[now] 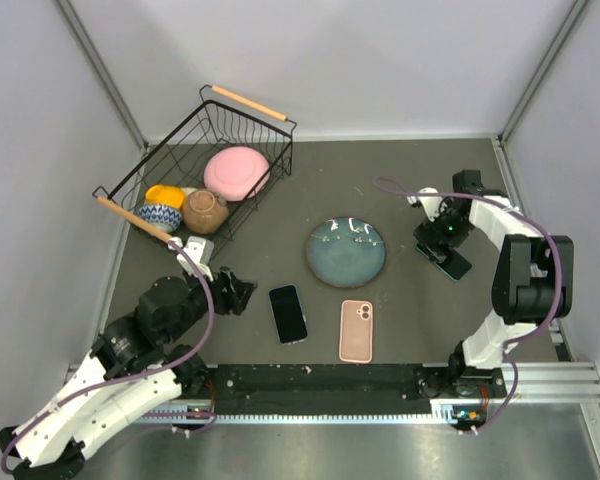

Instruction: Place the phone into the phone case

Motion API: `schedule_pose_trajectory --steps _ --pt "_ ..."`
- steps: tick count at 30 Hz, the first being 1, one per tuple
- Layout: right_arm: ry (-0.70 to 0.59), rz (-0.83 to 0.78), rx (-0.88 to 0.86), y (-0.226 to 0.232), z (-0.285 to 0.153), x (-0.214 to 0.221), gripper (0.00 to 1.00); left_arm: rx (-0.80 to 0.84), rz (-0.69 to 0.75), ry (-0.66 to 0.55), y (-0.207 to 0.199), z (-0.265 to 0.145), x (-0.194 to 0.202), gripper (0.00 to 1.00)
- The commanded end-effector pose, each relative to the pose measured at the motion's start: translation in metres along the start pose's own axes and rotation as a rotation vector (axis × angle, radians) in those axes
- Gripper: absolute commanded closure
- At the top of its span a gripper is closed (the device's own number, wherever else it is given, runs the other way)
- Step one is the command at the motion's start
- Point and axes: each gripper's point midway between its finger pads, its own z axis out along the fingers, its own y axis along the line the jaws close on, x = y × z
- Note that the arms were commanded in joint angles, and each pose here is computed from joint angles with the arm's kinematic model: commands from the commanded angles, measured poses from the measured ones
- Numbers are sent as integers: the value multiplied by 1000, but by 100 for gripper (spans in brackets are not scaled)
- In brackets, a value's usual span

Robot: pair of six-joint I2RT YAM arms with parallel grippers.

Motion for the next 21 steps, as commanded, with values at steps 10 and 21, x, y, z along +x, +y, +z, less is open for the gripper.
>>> schedule_pose_trajectory --steps 10,21 --pt "13 -1 -12 -6 18 5 1 16 2 -76 -3 -8 -18 28" --pt "54 33 -34 -5 29 11 2 -2 -7 -103 2 -12 -22 28"
